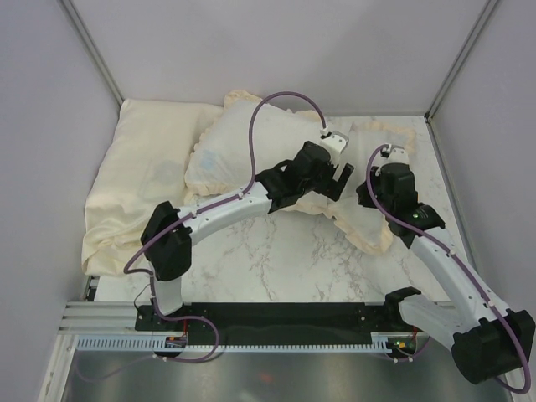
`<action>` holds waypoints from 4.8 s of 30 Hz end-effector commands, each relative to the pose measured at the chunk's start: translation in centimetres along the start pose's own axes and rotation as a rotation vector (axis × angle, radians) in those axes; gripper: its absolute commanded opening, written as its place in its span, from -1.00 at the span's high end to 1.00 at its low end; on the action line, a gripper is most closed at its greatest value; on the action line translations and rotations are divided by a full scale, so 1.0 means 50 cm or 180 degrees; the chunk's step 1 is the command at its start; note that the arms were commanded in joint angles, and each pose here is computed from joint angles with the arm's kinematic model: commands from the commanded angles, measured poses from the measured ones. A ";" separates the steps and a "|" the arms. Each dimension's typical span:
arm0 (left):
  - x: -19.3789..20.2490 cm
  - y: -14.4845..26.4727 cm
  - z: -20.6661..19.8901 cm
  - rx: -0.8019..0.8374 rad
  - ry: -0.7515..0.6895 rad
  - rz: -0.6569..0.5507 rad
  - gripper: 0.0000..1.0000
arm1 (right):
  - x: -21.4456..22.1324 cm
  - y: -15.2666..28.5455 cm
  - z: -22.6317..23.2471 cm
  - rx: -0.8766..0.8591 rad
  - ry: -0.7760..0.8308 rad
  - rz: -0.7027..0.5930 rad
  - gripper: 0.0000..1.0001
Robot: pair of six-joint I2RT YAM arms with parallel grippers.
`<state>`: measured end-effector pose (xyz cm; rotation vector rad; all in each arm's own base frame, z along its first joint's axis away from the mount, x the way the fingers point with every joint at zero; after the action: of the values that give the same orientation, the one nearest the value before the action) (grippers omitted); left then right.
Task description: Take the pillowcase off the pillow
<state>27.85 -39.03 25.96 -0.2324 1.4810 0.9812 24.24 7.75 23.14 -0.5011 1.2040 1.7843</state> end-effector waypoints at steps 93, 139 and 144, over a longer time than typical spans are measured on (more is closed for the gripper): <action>0.082 -0.092 -0.003 -0.0369 -0.0348 -0.0033 0.96 | 0.087 0.122 -0.031 -0.0355 -0.0382 0.0392 -0.45; 0.023 0.156 0.267 0.0245 0.0911 -0.0664 0.95 | 0.147 0.025 -0.064 -0.0102 -0.0253 0.0666 1.00; 0.020 0.206 0.240 0.0570 0.0973 -0.0748 0.95 | 0.151 0.015 -0.068 -0.0076 -0.0251 0.0627 1.00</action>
<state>29.61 -26.52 27.07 -0.2874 1.7981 0.7148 19.16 9.32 17.23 -0.3590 1.1162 2.0796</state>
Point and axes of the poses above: each gripper's point midway between its finger pads, its own y axis back along the fingers, its own z axis along the line the jaws close on, x = y × z, the point moved 8 cm from there along y, back along the fingers, and after that the axes turned 13 degrees about -y, right-handed, at the moved point
